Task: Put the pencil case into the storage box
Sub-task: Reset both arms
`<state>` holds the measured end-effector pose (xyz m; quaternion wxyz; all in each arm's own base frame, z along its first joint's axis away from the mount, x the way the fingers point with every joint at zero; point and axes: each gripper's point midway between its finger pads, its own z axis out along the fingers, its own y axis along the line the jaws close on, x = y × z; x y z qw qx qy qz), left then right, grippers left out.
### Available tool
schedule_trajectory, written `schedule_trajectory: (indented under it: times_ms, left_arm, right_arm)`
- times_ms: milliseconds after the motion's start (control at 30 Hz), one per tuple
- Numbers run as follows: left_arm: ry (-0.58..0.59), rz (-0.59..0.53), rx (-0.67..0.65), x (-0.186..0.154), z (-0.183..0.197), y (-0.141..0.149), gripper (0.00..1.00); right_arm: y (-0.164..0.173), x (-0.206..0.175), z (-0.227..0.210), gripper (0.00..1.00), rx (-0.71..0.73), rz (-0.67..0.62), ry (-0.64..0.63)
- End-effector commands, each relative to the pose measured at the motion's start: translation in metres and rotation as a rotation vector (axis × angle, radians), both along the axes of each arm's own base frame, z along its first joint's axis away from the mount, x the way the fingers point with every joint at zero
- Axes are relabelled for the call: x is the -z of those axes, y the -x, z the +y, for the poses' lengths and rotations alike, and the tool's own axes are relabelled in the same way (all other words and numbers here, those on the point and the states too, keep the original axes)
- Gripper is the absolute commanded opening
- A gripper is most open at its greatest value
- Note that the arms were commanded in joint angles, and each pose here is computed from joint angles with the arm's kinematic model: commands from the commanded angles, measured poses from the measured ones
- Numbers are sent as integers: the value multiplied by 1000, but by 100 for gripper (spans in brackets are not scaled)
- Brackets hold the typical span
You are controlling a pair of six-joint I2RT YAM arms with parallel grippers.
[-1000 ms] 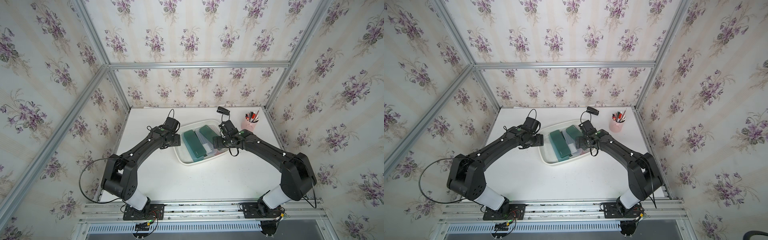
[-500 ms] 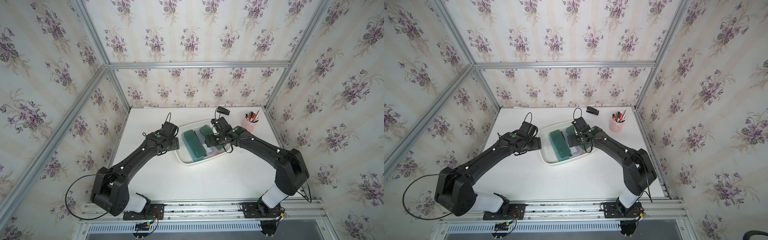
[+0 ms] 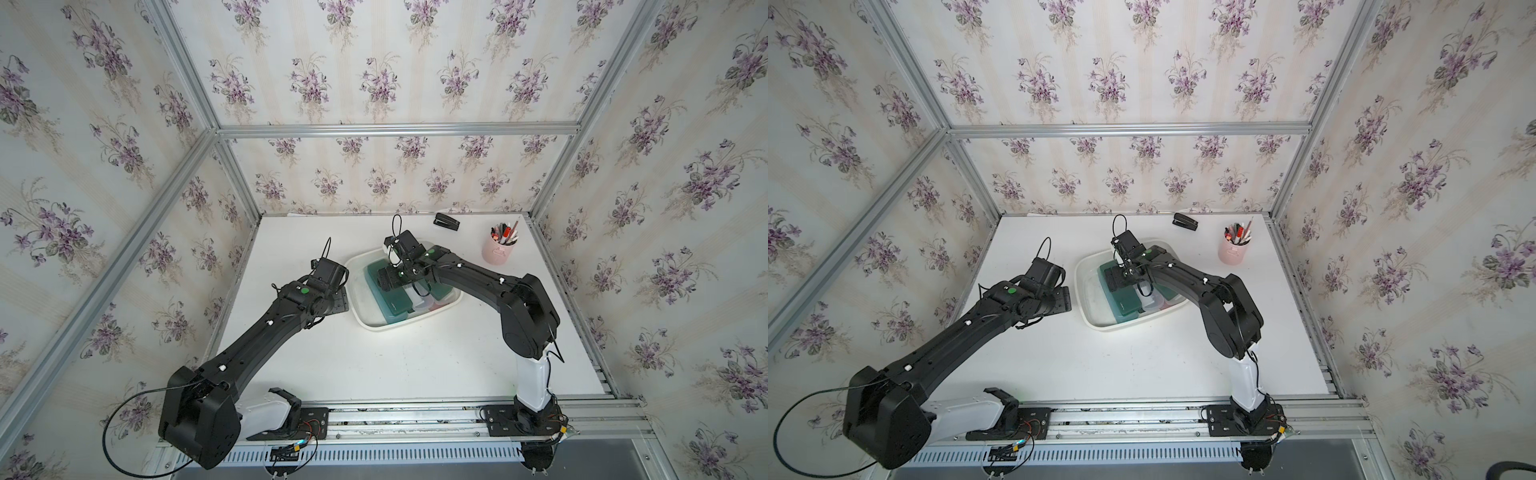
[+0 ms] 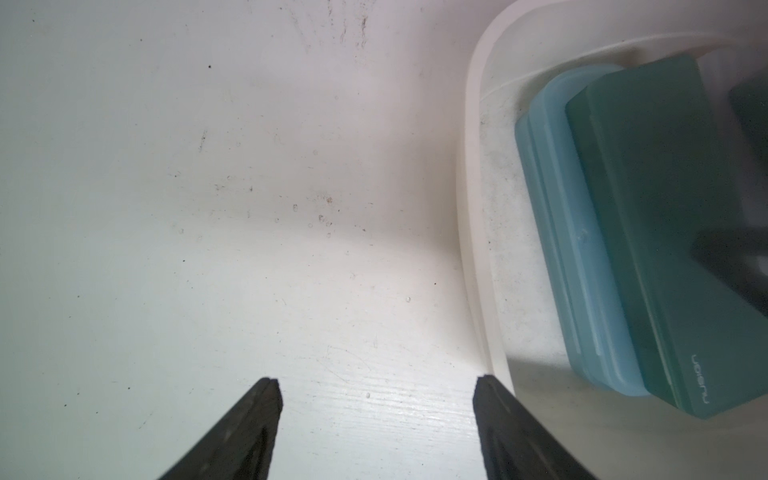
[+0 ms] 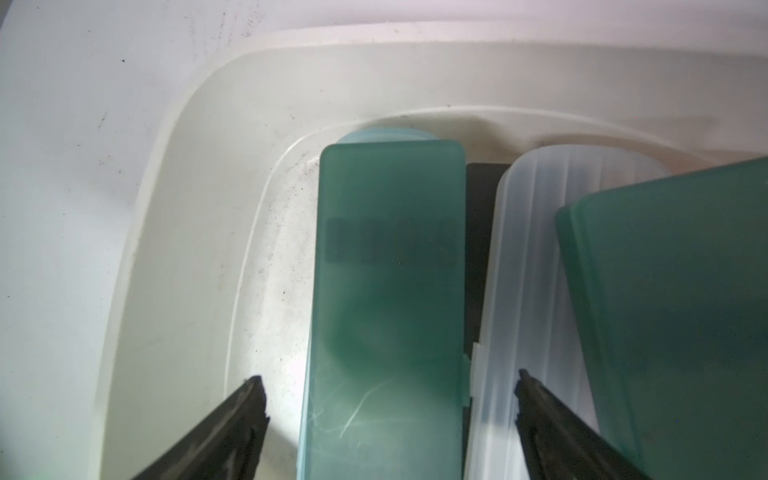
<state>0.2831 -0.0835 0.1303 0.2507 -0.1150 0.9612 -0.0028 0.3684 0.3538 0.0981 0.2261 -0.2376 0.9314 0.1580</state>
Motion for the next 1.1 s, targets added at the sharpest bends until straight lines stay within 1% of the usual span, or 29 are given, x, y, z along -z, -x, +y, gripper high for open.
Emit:
schedule_trajectory:
  times_ms: [0,200,467,600,667,767,800,833,900,967,1000,1067]
  left_arm:
    - [-30,14,-8,7,5,2,78]
    - [-37,22,-9,10,6,2,78]
    - [-53,20,-8,8,8,1,78]
    - [-58,20,-9,8,9,1,78]
    - [-65,15,-8,6,9,0,78]
    - [-105,-18,-16,-7,18,-5,79]
    - [-118,-43,-15,-15,21,-9,79]
    - [-138,-68,-21,-22,25,-13,85]
    - [-201,-140,-45,-41,40,-23,99]
    - [-306,-212,-91,-60,60,-30,99]
    - [-354,-263,-94,-68,67,-36,99]
    - [-400,-365,-52,-70,70,-49,99]
  right_arm:
    - [-11,8,-4,96,27,-22,23]
    - [-29,17,-11,97,64,-40,36]
    - [-55,8,-17,97,84,-71,20]
    - [-61,8,-18,97,84,-66,15]
    - [-58,0,-19,98,80,-64,0]
    - [-46,-31,-29,99,94,-116,-45]
    - [-41,-44,-39,100,108,-142,-59]
    - [-36,-55,-49,100,123,-166,-70]
    - [-29,-79,-80,100,170,-232,-97]
    - [-23,-94,-119,100,241,-296,-116]
    - [-26,-101,-152,100,307,-338,-129]
    - [-19,-108,-200,100,409,-426,-160]
